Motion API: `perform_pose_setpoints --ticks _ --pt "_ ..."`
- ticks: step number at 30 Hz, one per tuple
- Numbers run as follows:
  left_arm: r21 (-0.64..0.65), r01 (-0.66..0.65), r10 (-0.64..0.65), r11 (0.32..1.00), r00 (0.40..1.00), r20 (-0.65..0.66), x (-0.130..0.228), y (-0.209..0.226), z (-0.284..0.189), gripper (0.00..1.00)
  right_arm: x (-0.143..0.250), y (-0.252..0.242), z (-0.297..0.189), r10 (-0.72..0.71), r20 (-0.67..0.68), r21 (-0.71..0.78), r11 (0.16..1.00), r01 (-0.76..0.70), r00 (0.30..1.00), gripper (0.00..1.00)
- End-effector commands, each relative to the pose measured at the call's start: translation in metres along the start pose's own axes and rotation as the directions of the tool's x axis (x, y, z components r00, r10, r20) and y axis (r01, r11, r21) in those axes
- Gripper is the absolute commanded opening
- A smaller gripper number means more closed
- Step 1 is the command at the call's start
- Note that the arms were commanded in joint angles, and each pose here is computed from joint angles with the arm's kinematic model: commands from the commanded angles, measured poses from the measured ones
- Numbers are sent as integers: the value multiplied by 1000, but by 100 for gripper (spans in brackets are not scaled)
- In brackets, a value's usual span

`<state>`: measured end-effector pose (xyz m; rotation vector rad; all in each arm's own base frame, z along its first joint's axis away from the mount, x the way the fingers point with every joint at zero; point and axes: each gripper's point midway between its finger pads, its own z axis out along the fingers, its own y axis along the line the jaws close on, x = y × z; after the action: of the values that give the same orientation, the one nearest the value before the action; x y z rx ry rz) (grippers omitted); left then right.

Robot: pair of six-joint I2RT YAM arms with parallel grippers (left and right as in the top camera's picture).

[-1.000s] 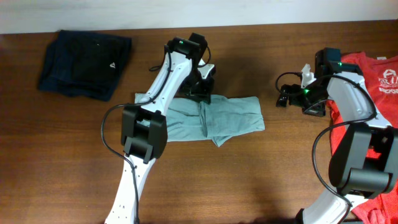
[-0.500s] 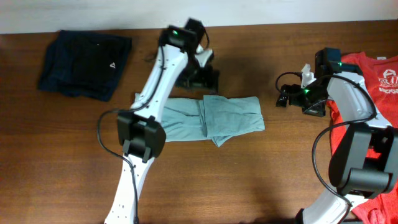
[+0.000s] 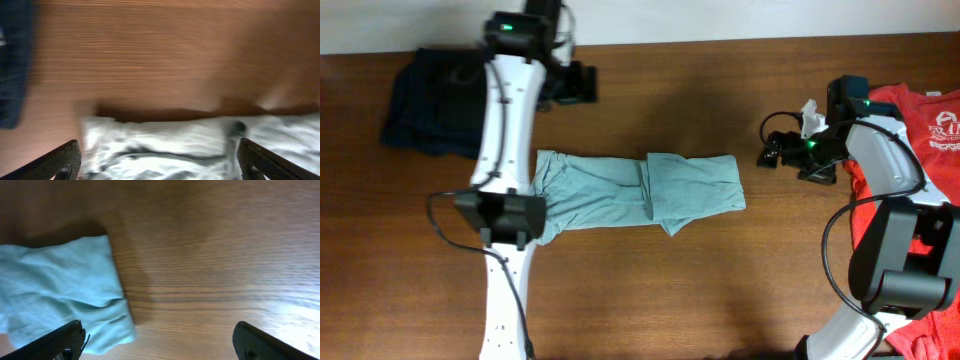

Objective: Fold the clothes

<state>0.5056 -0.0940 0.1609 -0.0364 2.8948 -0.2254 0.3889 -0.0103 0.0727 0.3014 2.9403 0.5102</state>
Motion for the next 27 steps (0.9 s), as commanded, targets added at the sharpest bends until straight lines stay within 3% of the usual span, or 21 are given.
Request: perform_pose_setpoints --ticks 1,4,7,18,20,24,27 --pt "-40 90 -89 995 996 15 -5 38 -8 99 -4 23 0 -72 12 -77 994 73 997 88" --pt "-50 135 -134 990 991 24 -8 62 -11 99 1 38 14 -124 -10 -137 983 121 992 80" --pt "-58 170 -168 984 985 31 -10 81 -14 99 6 60 31 -184 -26 -237 956 173 983 80" --pt "-100 190 -187 977 982 36 -10 98 -15 99 28 47 104 -168 -182 -248 961 120 969 78" --pt "-104 192 -189 976 981 37 -10 99 -15 99 33 49 111 -167 -204 -283 953 105 965 71" --pt "-122 192 -188 974 981 41 -10 103 -15 99 36 61 112 -158 -215 -363 929 72 964 28" --pt "-122 192 -188 974 981 41 -10 103 -15 99 35 64 110 -157 -210 -384 921 66 965 23"
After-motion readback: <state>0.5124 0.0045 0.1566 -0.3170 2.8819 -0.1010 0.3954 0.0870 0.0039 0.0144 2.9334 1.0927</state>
